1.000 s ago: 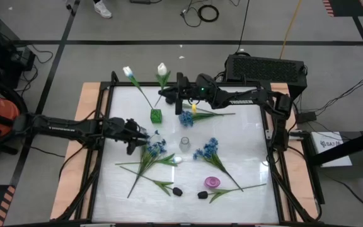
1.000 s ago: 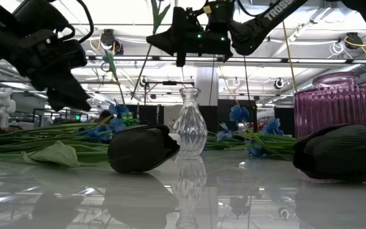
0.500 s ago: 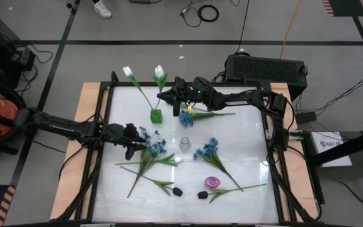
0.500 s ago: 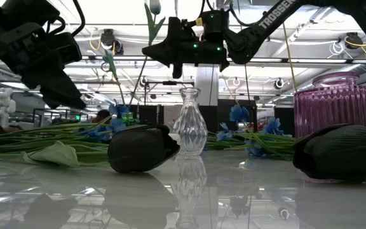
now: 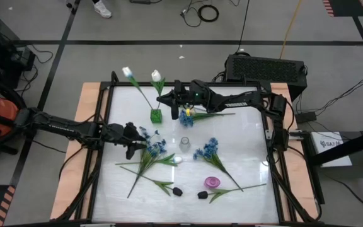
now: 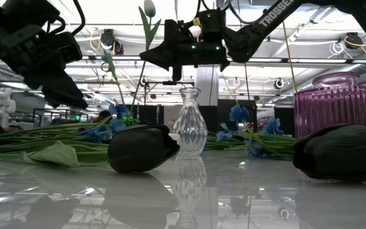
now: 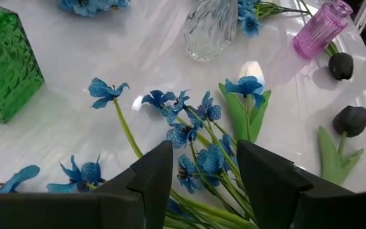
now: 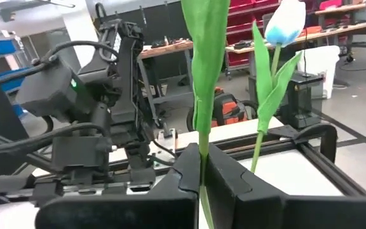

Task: Sort flowers into vase by color
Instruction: Put the right white flower into the green vase

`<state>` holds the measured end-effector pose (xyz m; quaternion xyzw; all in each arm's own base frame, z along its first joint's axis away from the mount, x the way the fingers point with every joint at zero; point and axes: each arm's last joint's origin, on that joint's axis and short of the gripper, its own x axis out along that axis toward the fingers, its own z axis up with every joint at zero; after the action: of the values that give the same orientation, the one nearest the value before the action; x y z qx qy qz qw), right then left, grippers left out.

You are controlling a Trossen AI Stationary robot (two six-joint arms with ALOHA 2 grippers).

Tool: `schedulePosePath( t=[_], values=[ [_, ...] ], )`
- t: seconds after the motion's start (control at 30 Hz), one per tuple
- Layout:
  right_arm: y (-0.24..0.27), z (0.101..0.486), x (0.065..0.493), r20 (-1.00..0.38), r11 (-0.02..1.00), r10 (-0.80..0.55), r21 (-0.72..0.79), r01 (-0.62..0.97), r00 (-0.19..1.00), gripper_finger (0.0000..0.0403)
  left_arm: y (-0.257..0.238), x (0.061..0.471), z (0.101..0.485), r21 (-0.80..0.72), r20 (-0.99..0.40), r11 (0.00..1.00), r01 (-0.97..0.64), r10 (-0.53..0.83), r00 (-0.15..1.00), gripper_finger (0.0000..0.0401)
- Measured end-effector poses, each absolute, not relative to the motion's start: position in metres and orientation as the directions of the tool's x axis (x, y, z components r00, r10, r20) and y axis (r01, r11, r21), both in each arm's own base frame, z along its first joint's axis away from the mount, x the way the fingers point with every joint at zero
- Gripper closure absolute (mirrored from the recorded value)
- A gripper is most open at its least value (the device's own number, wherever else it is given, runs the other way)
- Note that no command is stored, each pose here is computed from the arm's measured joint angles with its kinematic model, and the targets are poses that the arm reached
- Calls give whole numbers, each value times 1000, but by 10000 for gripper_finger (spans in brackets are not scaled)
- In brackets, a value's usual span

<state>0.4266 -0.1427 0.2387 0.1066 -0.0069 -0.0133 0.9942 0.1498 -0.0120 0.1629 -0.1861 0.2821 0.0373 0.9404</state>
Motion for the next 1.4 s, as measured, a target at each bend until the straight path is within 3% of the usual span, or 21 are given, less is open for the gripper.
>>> schedulePosePath(
  t=[0.3, 0.77, 0.97, 1.17, 1.4],
  values=[
    [-143, 230, 426, -75, 963, -59, 259, 77, 995, 381, -11, 150, 164, -283, -536, 944, -167, -11, 844, 218],
    [-143, 225, 425, -149, 943, -49, 318, 95, 988, 208, -11, 150, 164, -270, -535, 945, -184, 12, 845, 218],
    [-143, 231, 419, -185, 931, -51, 347, 114, 981, 154, -10, 153, 169, -282, -479, 941, -189, 33, 877, 218],
    [-141, 240, 412, -240, 932, -50, 338, 132, 970, 126, -10, 154, 171, -305, -463, 933, -193, 31, 886, 218],
    [-134, 261, 393, -332, 940, -66, 296, 170, 941, 122, -13, 155, 174, -403, -456, 893, -198, -8, 890, 220]
  ],
)
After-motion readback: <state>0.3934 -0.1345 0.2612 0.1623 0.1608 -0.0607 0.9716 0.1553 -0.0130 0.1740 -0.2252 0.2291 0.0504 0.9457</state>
